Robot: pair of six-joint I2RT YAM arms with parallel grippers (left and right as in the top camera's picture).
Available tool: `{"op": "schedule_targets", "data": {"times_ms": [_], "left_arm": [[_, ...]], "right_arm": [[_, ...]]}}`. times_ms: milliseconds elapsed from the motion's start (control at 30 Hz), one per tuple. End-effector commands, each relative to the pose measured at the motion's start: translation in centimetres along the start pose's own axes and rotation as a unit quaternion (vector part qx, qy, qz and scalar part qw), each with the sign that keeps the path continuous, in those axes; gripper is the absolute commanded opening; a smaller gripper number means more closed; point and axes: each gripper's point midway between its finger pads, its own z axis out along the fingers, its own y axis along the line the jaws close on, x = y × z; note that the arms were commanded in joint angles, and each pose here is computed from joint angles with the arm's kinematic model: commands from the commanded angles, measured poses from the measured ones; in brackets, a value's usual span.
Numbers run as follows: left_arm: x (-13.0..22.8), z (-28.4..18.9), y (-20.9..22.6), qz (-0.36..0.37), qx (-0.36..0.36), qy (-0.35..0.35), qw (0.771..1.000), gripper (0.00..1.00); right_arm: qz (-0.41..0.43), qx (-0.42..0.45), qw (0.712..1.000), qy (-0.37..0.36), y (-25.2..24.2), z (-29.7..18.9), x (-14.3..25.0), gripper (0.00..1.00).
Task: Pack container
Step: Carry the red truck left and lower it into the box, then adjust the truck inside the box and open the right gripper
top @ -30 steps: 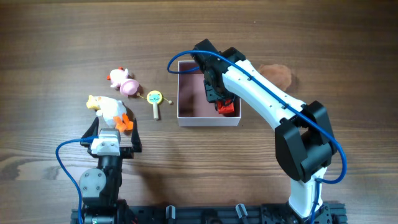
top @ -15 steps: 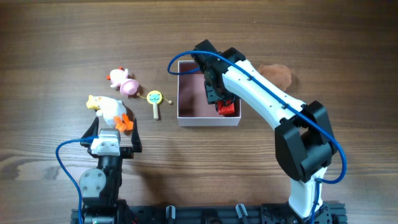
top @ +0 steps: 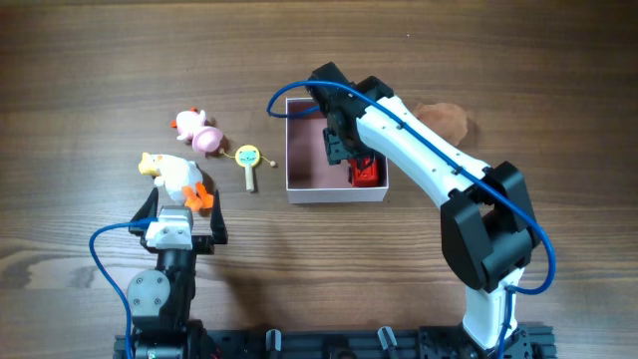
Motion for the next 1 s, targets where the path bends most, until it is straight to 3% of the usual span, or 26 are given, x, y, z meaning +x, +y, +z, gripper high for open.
{"op": "schedule_targets", "data": {"times_ms": [0,67,200,400,467,667,967], "left_arm": [[0.1,0.0,-0.4,0.010,0.012,-0.001,1.000,1.00],[0.1,0.0,-0.4,0.010,0.012,-0.001,1.000,1.00],[0.1,0.0,-0.4,0.010,0.012,-0.001,1.000,1.00],[0.1,0.0,-0.4,0.010,0.012,-0.001,1.000,1.00],[0.1,0.0,-0.4,0.010,0.012,-0.001,1.000,1.00],[0.1,0.0,-0.4,0.010,0.012,-0.001,1.000,1.00],[0.1,0.0,-0.4,0.010,0.012,-0.001,1.000,1.00]], "right_arm": [[-0.023,0.008,1.000,-0.011,-0.1,0.1,-0.6,0.63],[-0.040,0.003,0.999,-0.023,0.1,-0.6,-1.4,0.47],[-0.010,-0.012,0.998,-0.064,-0.2,-4.0,-3.7,0.06],[0.034,-0.032,0.992,-0.115,-2.9,-9.6,-5.4,0.04],[0.001,-0.058,0.993,-0.105,-2.0,-9.7,-5.0,0.04],[-0.079,-0.145,0.985,-0.052,1.8,-6.8,-2.0,0.04],[-0.124,-0.140,0.982,-0.033,2.1,-3.4,-0.1,0.04]]}}
